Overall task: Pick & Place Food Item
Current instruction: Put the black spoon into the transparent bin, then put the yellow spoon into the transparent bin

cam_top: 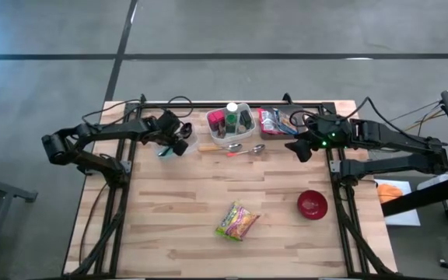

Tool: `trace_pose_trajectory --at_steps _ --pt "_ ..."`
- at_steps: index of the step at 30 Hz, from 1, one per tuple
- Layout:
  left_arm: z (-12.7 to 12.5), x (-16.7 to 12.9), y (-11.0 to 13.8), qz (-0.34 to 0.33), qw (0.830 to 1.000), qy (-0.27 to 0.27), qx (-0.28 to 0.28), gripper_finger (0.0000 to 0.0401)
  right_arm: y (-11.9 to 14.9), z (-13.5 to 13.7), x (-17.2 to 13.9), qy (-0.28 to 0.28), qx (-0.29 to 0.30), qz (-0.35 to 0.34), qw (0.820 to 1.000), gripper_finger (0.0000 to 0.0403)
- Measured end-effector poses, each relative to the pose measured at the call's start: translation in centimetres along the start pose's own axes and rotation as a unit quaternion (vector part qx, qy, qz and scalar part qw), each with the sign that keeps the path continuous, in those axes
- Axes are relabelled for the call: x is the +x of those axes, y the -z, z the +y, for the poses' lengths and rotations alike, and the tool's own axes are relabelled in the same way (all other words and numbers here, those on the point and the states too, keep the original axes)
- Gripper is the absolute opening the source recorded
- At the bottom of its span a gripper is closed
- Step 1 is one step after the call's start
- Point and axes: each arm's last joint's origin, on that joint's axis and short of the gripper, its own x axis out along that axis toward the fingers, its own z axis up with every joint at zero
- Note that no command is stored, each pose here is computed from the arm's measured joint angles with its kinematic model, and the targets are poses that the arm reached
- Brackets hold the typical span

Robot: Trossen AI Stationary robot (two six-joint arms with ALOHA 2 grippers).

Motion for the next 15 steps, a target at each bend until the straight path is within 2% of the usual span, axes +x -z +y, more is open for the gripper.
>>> trace_pose_trajectory --at_steps 3,10,15 --pt "-0.02 0.00 0.02 0.001 1.000 0.001 -0.009 0.0042 0.00 0.01 -0.01 -0.001 0.000 0.001 1.000 0.0322" --pt "-0.12 0.01 0.05 0.006 1.000 0.019 -0.009 0.0145 0.01 0.01 0.00 -0.002 0.001 0.002 1.000 0.0322" --pt "-0.40 -0.34 -0.33 0.009 0.999 0.051 -0.009 0.0198 0.02 0.02 0.00 -0.004 -0.001 0.003 1.000 0.0322"
